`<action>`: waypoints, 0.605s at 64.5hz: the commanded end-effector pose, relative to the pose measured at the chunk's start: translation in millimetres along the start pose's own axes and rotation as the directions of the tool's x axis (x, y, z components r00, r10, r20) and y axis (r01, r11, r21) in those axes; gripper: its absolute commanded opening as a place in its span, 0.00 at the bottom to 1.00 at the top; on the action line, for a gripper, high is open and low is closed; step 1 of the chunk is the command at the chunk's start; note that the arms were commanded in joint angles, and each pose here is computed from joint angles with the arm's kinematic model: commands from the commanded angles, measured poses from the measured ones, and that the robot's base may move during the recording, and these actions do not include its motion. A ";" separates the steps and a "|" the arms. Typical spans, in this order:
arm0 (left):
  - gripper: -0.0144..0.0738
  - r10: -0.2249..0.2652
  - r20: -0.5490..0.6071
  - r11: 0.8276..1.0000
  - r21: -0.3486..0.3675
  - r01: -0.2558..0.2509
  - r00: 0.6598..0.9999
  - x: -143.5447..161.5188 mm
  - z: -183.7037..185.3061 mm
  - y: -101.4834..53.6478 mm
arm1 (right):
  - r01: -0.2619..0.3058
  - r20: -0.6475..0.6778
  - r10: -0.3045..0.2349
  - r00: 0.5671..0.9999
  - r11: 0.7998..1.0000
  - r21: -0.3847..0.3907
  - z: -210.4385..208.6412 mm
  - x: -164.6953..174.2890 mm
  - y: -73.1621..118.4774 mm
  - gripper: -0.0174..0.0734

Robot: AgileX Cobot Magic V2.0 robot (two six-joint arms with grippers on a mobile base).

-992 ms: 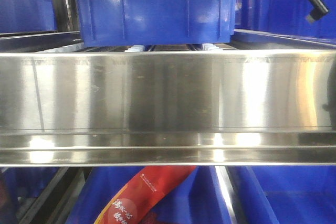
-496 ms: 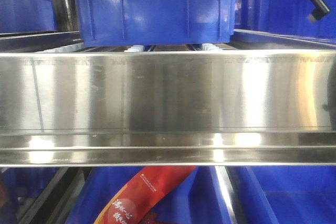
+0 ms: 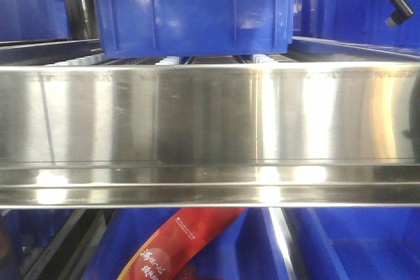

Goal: Fetch blue bin and place on conveyor start
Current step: 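Lift the light-blue bin with both grippers and pull it off the shelf, then hold the bin with both grippers while driving to the red conveyor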

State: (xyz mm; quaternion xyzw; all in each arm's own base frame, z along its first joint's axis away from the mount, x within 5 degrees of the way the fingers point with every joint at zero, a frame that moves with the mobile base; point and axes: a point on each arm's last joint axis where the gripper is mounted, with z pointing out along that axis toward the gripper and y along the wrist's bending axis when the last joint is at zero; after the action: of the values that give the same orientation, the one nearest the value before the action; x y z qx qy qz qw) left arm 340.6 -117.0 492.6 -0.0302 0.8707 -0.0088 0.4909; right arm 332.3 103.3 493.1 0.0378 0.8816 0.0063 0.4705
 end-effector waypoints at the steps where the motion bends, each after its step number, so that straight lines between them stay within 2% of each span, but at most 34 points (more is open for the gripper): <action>1: 0.04 0.008 0.072 1.000 -0.008 -0.007 0.997 -8.0 -8.1 2.9 | 0.022 0.096 -0.023 0.995 1.000 0.014 -9.8 -10.0 -3.9 0.02; 39: 0.04 0.010 0.074 1.000 -0.012 -0.009 0.997 -8.2 -8.1 3.2 | 0.026 0.117 -0.027 0.993 1.000 0.013 -10.0 -11.9 -3.7 0.02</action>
State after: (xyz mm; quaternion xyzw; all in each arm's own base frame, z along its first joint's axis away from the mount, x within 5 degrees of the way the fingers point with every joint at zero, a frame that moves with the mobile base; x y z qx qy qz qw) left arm 340.9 -116.6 493.2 -0.0301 0.8687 -0.0063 0.4944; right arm 334.5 102.8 496.7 0.0343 0.8704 0.0022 0.4911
